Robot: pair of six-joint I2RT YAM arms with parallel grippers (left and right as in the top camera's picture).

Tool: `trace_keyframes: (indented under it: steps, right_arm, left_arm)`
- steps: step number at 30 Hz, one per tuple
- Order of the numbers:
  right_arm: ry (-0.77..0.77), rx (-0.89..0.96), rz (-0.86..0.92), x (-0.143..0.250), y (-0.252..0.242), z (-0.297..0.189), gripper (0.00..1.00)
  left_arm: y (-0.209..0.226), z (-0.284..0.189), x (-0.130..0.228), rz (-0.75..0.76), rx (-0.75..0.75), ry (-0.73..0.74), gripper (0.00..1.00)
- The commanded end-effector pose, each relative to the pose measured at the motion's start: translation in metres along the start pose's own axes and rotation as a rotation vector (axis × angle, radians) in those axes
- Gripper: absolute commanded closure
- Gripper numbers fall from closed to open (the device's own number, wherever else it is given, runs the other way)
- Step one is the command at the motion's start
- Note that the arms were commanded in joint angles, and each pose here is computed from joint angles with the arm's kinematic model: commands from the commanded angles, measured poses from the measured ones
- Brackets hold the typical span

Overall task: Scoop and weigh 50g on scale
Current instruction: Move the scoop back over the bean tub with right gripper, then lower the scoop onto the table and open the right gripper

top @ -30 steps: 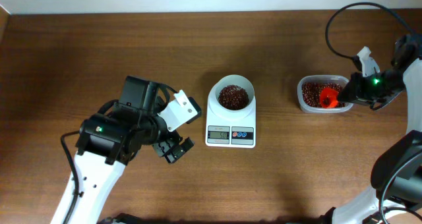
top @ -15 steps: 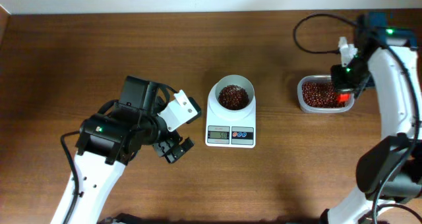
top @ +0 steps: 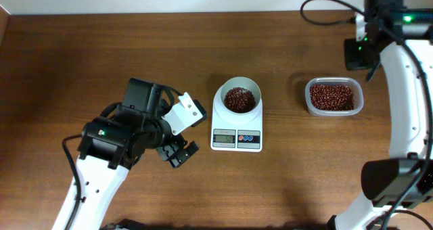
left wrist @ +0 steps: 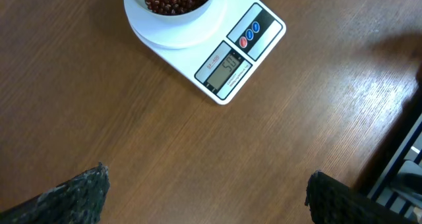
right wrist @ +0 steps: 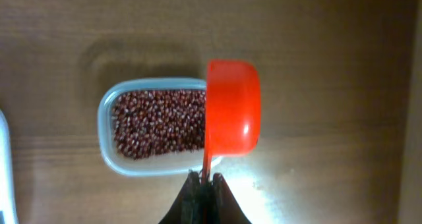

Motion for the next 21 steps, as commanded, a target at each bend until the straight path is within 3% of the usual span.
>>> trace_keyframes:
  steps: [1, 4, 8, 11, 15, 21]
  right_arm:
    - [-0.143, 0.029, 0.064, 0.014, -0.020, -0.079, 0.96]
    - [-0.128, 0.053, 0.211, 0.066, -0.042, -0.127, 0.96]
    - [-0.296, 0.029, 0.456, 0.132, -0.065, -0.186, 0.96]
    - [-0.321, 0.021, 0.545, 0.173, -0.058, -0.199, 0.96]
    - [-0.109, -0.117, 0.750, 0.215, -0.020, -0.124, 0.96]
    - [-0.097, -0.607, 0.753, 0.208, 0.037, 0.024, 0.96]
  left_arm:
    - [0.001, -0.005, -0.003, 0.016, -0.008, -0.020, 0.01]
    - [0.001, -0.005, -0.003, 0.016, -0.008, -0.020, 0.01]
    - [0.001, -0.005, -0.003, 0.016, -0.008, -0.020, 0.01]
    - [0.001, -0.005, -0.003, 0.016, -0.008, -0.020, 0.01]
    - [0.001, -0.005, -0.003, 0.016, -0.008, -0.020, 0.01]
    - [0.001, -0.005, -0.003, 0.016, -0.008, -0.020, 0.01]
Point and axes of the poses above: each gripper's point midway between its finger pads, its own z axis out along the fingers, its own y axis along the line the jaws close on, x = y × z, the point moved 7 cm from there along -z, back along the fingers, and after that the axes turned 8 degrees about -z, right-handed, at the moved point
